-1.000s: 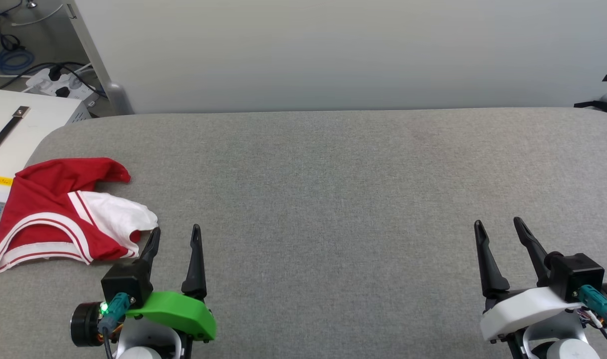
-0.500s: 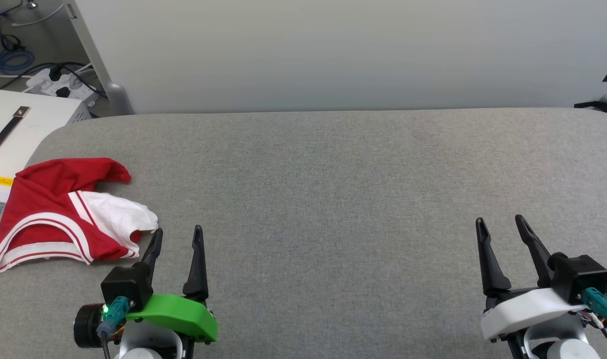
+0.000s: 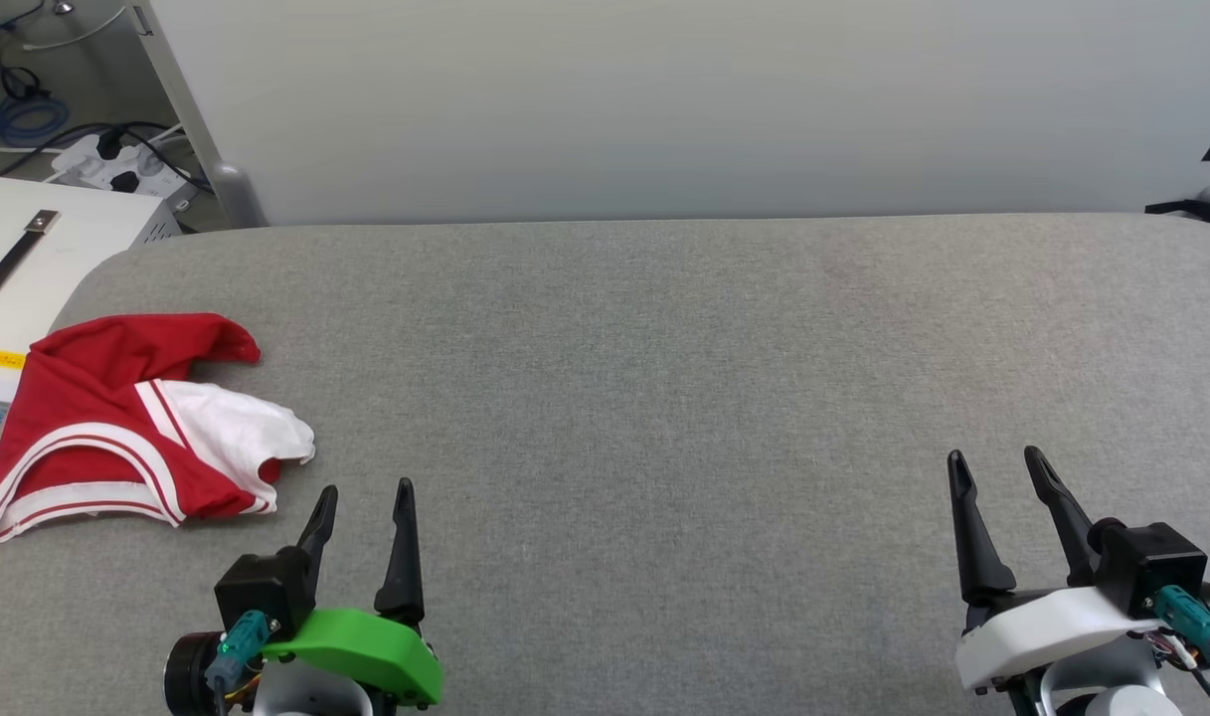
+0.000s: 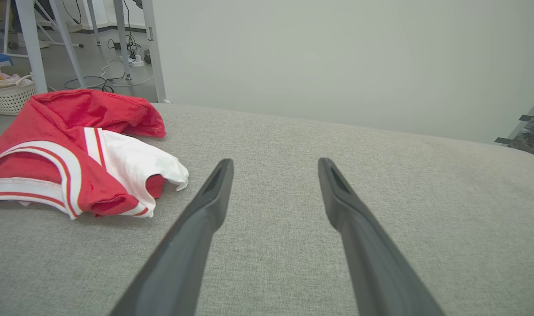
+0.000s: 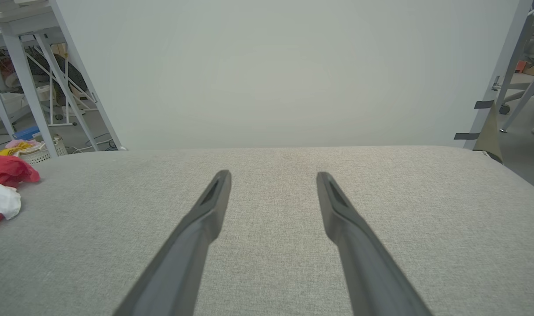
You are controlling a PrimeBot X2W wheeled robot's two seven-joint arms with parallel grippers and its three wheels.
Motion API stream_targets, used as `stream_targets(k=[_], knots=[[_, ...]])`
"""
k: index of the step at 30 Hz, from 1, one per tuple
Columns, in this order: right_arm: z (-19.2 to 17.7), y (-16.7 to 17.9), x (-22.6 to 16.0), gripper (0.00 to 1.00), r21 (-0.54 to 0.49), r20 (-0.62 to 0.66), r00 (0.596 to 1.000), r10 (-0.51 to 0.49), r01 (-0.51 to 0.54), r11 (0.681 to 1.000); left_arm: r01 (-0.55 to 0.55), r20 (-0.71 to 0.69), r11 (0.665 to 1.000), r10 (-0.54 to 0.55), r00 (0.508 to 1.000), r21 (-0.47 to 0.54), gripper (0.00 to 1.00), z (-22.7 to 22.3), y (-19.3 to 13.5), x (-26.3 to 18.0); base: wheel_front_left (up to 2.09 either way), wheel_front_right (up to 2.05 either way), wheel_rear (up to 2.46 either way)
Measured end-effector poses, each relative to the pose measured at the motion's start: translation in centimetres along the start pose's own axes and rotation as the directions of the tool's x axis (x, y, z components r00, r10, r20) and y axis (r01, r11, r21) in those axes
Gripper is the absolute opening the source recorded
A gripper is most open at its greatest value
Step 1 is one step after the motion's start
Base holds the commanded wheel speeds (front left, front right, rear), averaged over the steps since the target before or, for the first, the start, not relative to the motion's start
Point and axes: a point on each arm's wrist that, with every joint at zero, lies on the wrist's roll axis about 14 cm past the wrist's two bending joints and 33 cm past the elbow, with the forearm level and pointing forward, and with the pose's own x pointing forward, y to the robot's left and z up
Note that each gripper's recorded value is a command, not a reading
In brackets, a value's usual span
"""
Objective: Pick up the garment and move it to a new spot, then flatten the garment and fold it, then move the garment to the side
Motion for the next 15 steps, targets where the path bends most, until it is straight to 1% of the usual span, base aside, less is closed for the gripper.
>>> stream_targets(k=[15], knots=[[-0.83, -0.31, -0.13, 1.0, 0.005, -0.007, 1.0, -0.01, 0.01, 1.0, -0.003, -0.006, 1.0, 0.002, 1.0, -0.029, 1.0, -0.76, -0.04, -0.08, 0.0, 0.0, 0.0]])
